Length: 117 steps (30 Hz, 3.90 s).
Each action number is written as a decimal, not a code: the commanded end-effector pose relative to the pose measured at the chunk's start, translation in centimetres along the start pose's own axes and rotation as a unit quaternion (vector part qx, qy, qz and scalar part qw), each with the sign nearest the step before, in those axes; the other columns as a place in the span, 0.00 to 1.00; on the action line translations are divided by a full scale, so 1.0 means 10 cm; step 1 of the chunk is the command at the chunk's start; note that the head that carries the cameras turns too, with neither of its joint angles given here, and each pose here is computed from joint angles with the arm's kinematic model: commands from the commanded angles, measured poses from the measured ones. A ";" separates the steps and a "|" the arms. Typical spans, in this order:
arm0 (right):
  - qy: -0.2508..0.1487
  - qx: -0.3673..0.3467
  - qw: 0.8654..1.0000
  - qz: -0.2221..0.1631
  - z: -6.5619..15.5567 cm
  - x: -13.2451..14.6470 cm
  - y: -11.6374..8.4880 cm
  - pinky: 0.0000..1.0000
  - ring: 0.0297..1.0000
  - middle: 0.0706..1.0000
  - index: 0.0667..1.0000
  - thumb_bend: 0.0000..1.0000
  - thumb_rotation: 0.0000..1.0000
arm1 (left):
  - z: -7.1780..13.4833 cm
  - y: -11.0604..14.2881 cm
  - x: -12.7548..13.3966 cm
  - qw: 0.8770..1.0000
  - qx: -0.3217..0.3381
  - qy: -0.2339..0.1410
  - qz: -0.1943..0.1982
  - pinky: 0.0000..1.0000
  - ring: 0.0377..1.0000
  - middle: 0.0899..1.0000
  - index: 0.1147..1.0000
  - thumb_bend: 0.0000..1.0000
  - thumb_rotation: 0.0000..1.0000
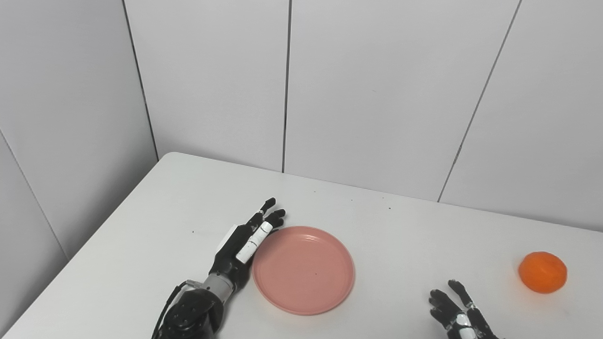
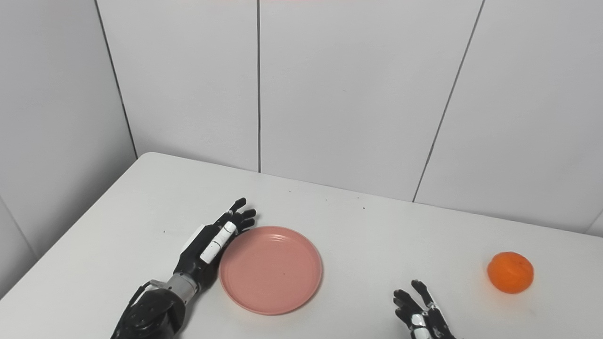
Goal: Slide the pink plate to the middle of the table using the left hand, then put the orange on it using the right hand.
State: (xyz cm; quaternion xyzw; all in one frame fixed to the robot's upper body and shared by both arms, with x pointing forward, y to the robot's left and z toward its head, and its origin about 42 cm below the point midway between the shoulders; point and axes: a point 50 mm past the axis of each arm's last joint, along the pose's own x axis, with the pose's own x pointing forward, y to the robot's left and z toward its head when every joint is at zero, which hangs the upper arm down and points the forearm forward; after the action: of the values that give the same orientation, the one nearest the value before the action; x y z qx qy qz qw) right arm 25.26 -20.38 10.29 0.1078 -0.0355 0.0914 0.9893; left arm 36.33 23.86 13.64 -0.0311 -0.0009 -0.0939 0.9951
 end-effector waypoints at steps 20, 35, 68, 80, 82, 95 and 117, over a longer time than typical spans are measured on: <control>0.071 0.038 0.997 -0.002 -0.34 -0.25 0.26 0.84 0.82 0.78 0.87 0.72 0.65 | -0.17 -0.55 0.15 0.999 -0.050 0.009 -0.019 0.90 0.91 0.89 0.96 0.73 0.77; 0.072 0.029 0.997 -0.001 -0.22 -0.16 0.50 0.84 0.81 0.78 0.88 0.74 0.67 | -0.12 -0.65 0.26 1.000 0.001 -0.006 -0.025 0.92 0.90 0.88 0.92 0.79 0.71; -0.065 0.034 0.989 -0.130 0.42 0.05 0.49 0.79 0.80 0.77 0.77 0.74 0.63 | -0.06 -0.58 0.45 0.998 0.063 -0.018 -0.024 0.86 0.86 0.84 0.89 0.72 0.70; -0.134 -0.034 0.981 -0.138 0.92 0.30 0.22 0.76 0.78 0.74 0.76 0.79 0.64 | -0.13 -0.65 0.44 0.998 0.055 -0.018 -0.027 0.84 0.86 0.84 0.91 0.70 0.71; -0.143 -0.053 0.978 -0.144 0.96 0.33 0.18 0.75 0.78 0.74 0.76 0.78 0.64 | -0.13 -0.64 0.42 0.998 0.057 -0.016 -0.026 0.84 0.86 0.84 0.91 0.70 0.71; -0.204 -0.237 0.938 -0.151 1.24 0.60 -0.06 0.75 0.80 0.78 0.79 0.76 0.69 | -0.18 -0.53 0.42 0.996 0.072 -0.018 -0.042 0.86 0.87 0.85 0.93 0.68 0.71; -0.185 -0.588 0.760 -0.205 1.77 1.19 -0.78 0.74 0.78 0.78 0.76 0.83 0.83 | -0.15 -0.48 0.47 0.996 0.075 -0.017 -0.042 0.84 0.87 0.85 0.93 0.70 0.71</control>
State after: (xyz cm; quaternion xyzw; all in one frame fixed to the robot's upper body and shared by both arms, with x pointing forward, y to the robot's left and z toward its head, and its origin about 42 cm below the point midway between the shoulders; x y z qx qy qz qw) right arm 36.73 -28.83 24.94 -0.4545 -0.2252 -0.1514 0.8484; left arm 39.62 17.95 12.70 0.0397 -0.0428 -0.1367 0.9889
